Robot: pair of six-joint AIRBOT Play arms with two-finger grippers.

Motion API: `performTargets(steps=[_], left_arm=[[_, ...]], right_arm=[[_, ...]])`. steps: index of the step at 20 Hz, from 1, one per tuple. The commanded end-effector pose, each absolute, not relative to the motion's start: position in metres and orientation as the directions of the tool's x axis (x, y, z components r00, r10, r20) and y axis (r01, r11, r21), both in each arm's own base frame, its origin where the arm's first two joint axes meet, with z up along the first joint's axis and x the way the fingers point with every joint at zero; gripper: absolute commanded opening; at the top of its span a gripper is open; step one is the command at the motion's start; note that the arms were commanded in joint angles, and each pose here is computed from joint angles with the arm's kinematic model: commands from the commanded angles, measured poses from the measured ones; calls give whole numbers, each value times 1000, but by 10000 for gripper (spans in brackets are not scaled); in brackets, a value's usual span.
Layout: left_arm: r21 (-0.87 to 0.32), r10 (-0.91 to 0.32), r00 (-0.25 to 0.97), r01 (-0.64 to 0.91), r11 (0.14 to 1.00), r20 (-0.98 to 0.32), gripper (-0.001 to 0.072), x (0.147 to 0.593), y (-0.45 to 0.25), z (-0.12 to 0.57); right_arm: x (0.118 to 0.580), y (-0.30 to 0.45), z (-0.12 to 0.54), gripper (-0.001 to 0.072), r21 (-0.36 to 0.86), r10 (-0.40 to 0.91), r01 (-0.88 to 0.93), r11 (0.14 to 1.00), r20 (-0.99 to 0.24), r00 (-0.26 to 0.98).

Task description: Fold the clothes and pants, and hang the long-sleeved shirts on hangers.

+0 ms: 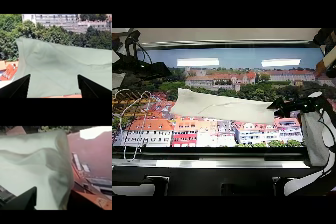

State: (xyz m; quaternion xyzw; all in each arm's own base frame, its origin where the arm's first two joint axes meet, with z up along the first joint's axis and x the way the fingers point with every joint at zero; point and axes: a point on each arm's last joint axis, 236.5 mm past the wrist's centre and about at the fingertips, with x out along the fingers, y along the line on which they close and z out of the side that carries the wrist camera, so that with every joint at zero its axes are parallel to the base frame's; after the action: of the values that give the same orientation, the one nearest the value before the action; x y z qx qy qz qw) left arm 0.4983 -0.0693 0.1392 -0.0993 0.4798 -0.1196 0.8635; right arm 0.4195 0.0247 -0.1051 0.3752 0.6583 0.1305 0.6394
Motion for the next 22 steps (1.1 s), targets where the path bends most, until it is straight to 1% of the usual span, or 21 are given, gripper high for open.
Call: performTargets(steps=[1, 2, 3, 4, 5, 6, 7, 9, 10, 12, 13, 14, 17, 20, 22], left_arm=[[-285, -301, 514, 112, 952, -803, 695, 499, -69, 140], [-285, -301, 514, 112, 952, -803, 694, 498, -69, 140], [-286, -302, 513, 112, 952, -803, 685, 498, -70, 140], [-296, -311, 510, 113, 948, -802, 618, 498, -72, 140], [-316, -330, 503, 114, 942, -799, 459, 498, -76, 138], [-352, -365, 489, 122, 928, -792, 184, 499, -86, 136], [-388, -403, 469, 133, 912, -786, 20, 499, -98, 130], [-452, -469, 394, 143, 881, -790, 16, 499, -135, 105], [-468, -482, 349, 131, 874, -804, 16, 498, -155, 86], [-495, -506, 265, 111, 861, -821, 16, 496, -208, 41], [-534, -537, 235, 79, 842, -810, 15, 494, -243, 21], [-588, -583, 220, 45, 807, -782, 15, 492, -279, 7], [-743, -718, 216, -56, 667, -662, 14, 482, -383, -14], [-818, -789, 220, -109, 564, -573, 14, 459, -455, -20], [-833, -807, 209, -118, 541, -553, 14, 439, -488, -27]], right_arm=[[411, 57, -106, 161, 647, 667, 280, 709, -744, 27], [412, 63, -99, 44, 662, 682, 271, 699, -731, 29], [415, 67, -86, 32, 683, 696, 257, 684, -716, 50], [420, 66, -71, 32, 692, 696, 242, 680, -713, 83], [426, 62, -52, 32, 697, 689, 223, 682, -714, 123], [431, 58, -30, 32, 699, 681, 210, 684, -715, 162], [436, 53, -4, 31, 701, 671, 196, 686, -713, 201], [438, 50, 45, 32, 698, 658, 155, 699, -713, 245], [437, 48, 66, 32, 687, 644, 151, 711, -722, 254], [433, 47, 100, 32, 679, 635, 134, 722, -727, 261], [431, 47, 112, 32, 673, 630, 129, 728, -732, 261], [429, 45, 124, 32, 665, 622, 123, 737, -738, 262], [425, 44, 154, 32, 654, 607, 118, 748, -745, 277], [422, 43, 179, 33, 645, 595, 108, 756, -747, 296], [422, 43, 190, 33, 643, 588, 104, 759, -745, 316]])
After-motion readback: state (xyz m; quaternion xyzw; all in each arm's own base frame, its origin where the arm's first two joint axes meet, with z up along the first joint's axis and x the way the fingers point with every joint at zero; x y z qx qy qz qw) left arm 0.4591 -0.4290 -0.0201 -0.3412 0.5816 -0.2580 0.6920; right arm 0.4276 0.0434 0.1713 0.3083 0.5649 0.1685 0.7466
